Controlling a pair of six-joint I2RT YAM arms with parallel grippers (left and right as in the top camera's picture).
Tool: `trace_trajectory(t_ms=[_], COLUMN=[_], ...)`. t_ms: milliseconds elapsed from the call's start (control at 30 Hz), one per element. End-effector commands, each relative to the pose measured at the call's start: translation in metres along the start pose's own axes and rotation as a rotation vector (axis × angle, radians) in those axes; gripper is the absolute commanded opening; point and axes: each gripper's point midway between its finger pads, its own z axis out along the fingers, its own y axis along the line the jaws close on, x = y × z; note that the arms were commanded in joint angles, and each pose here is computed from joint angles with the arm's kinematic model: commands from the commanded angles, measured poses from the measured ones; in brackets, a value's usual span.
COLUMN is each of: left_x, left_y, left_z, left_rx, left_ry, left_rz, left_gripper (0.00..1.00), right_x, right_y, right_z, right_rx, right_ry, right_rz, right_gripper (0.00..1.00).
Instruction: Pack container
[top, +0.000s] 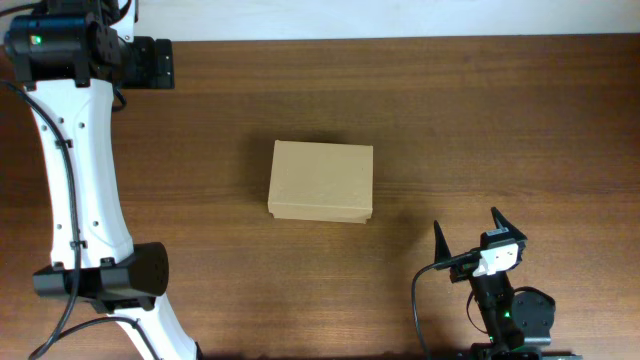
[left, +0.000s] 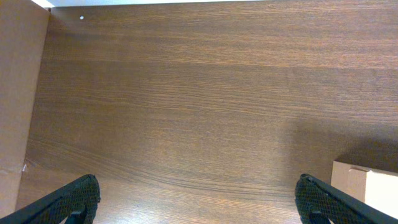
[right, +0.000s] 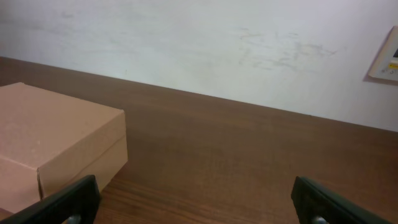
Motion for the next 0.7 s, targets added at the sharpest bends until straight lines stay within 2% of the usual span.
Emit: trace_trajectory(t_ms=[0, 100, 300, 567, 667], left_x=[-0.005, -0.005, -0.008, -0.019, -0.009], left_y=[0.010, 0.012, -0.002, -0.002, -0.001], left_z=[-0.017, -0.023, -0.047, -0.085, -0.095], left_rx=[-0.034, -0.042, 0.058, 0.085, 0.077], left_ry=[-0.046, -0.056, -0.131, -0.383, -0.509], left_rz=[0.006, 0.005, 0.000, -0.028, -0.043], left_gripper=[1.00, 1.00, 1.00, 1.00, 1.00], right_x=[0.002, 0.002, 0.002, 0.002, 0.002], right_y=[0.001, 0.001, 0.001, 0.001, 0.001], right_z=[0.000, 0.000, 0.000, 0.000, 0.000], right_rx=[-0.006, -0.006, -0.006, -0.006, -0.006], right_ry=[-0.002, -0.002, -0.002, -0.002, -0.002], right_rz=[0.007, 0.007, 0.007, 0.007, 0.007], right_gripper=[0.99, 0.99, 1.00, 0.99, 0.99])
